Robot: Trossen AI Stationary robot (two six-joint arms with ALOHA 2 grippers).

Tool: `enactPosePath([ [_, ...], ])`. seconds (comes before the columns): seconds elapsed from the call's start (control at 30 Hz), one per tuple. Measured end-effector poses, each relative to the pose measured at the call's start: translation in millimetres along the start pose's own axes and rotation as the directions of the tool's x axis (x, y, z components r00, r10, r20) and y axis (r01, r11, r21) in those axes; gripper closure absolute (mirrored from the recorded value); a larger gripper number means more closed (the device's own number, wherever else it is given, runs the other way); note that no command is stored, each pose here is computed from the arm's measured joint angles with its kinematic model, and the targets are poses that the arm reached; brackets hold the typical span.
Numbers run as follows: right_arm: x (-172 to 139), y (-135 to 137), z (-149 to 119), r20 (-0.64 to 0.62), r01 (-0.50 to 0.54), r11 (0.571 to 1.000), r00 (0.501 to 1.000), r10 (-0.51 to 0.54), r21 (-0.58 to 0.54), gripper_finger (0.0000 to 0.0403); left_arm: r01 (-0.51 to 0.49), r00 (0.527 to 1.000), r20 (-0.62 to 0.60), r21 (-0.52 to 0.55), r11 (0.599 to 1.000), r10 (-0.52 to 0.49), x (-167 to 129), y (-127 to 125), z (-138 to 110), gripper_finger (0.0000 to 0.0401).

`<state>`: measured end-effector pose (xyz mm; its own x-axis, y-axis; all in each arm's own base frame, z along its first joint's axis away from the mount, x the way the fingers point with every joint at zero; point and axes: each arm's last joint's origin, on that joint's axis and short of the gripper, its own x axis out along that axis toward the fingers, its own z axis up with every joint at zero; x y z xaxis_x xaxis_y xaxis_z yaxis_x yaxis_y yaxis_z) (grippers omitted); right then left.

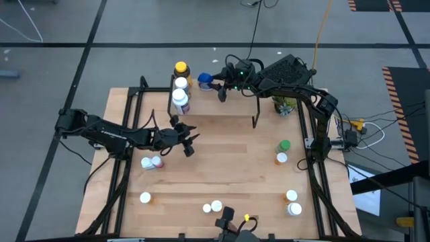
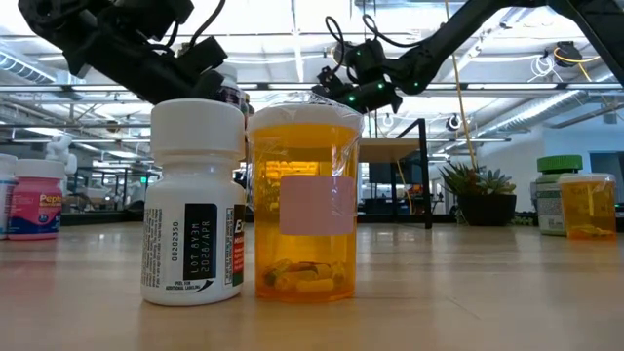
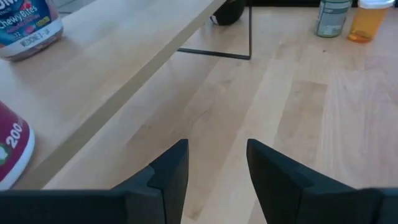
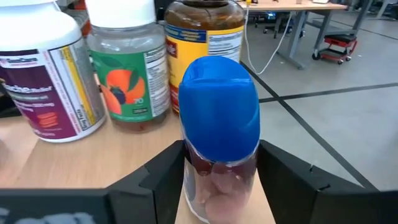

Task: Pick and place medicine bottles onto shelf by color
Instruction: Put the blue medicine bottle on the shelf

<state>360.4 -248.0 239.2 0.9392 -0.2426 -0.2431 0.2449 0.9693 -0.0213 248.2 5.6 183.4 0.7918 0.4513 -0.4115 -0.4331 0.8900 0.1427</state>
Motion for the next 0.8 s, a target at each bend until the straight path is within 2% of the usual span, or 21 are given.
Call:
enactPosePath([
  [0.4, 0.3, -0.3, 2.4, 0.024, 0.023, 0.999, 0.999, -0.022, -0.037, 0.0218, 0.002, 1.000, 0.019, -0.008, 1.000, -0.002, 0.0, -0.2, 2.0, 0.0234],
  [0.63, -0.3, -2.0, 7.4, 0.075, 0.037, 0.999, 0.997, -0.035, -0.026, 0.0218, 0.003, 1.000, 0.027, -0.013, 1.000, -0.002, 0.0, -0.2, 2.8, 0.0233],
  [0.8, -0.8, -7.0, 13.8, 0.061, 0.041, 0.999, 0.997, -0.039, -0.024, 0.0218, 0.005, 0.999, 0.043, -0.016, 1.000, -0.004, -0.1, -0.4, 4.6, 0.0233],
])
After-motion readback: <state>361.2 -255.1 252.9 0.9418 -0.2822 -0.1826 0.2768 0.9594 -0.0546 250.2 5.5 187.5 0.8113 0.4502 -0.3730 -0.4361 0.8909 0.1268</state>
